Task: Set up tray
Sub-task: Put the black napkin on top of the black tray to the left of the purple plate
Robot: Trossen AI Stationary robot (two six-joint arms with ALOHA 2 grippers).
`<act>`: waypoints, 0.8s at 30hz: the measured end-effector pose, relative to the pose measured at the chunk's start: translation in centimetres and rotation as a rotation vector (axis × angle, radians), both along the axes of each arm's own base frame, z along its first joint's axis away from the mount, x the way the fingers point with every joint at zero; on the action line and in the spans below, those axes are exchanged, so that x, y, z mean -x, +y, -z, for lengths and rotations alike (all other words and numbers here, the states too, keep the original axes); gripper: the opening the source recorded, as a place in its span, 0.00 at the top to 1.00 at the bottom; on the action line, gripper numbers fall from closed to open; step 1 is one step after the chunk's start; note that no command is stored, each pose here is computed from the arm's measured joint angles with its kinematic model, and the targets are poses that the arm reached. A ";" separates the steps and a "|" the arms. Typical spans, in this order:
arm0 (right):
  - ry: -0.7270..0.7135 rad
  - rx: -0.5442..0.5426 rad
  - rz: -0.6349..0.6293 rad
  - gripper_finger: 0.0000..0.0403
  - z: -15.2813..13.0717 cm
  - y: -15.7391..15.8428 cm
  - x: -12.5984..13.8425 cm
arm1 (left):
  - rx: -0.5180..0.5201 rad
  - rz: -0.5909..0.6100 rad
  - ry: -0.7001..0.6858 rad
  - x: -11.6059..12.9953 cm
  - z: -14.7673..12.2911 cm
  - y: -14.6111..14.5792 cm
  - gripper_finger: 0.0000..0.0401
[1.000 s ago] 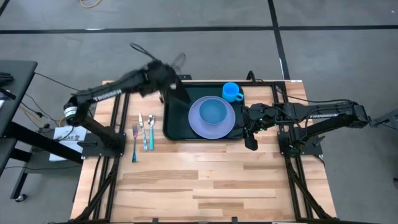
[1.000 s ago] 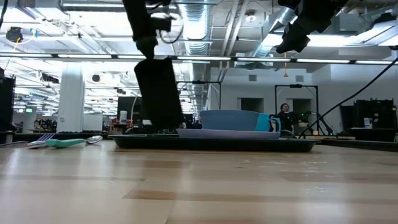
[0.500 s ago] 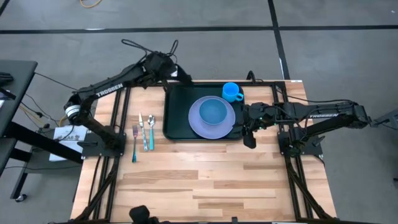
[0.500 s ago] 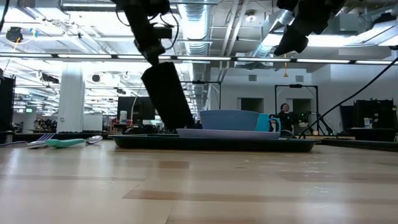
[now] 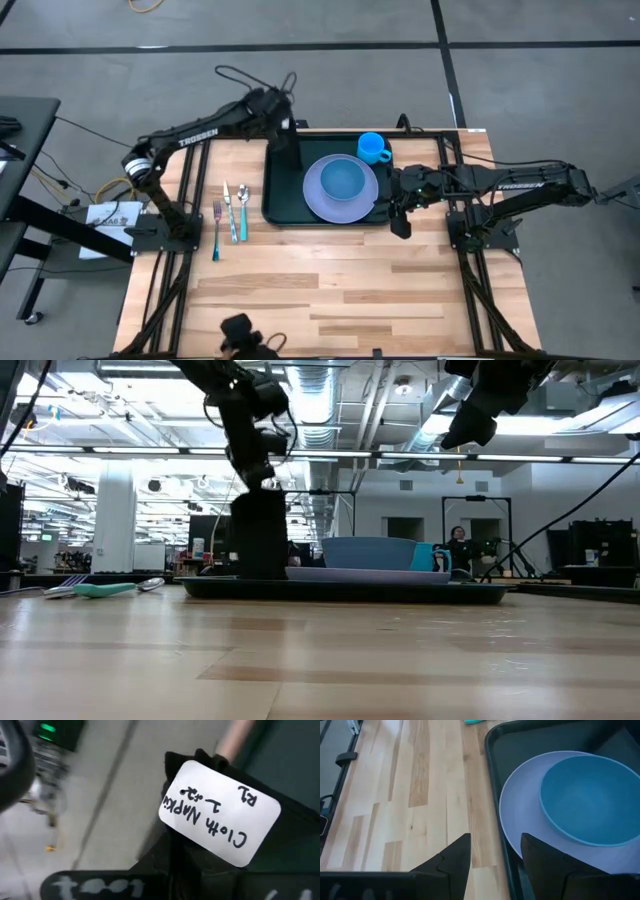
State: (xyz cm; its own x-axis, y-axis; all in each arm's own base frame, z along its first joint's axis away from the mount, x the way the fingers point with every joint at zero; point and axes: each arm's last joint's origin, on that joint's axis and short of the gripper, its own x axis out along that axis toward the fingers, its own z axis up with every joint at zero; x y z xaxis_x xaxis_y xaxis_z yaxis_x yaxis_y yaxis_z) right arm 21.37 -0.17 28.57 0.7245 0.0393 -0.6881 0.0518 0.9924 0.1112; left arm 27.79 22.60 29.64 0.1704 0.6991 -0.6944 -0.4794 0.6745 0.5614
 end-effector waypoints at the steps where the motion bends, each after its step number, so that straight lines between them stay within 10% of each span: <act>1: 0.000 0.000 0.002 0.59 0.0 0.0 0.0 | -0.033 -0.015 -0.010 0.1 -0.7 0.4 1.00; 9: 0.002 0.003 0.017 0.59 0.0 -0.3 0.0 | -0.105 -0.044 -0.113 1.8 -5.3 2.9 1.00; 24: 0.004 0.002 0.011 0.59 0.1 -0.3 0.0 | 0.280 0.019 -0.112 1.3 6.9 -1.0 1.00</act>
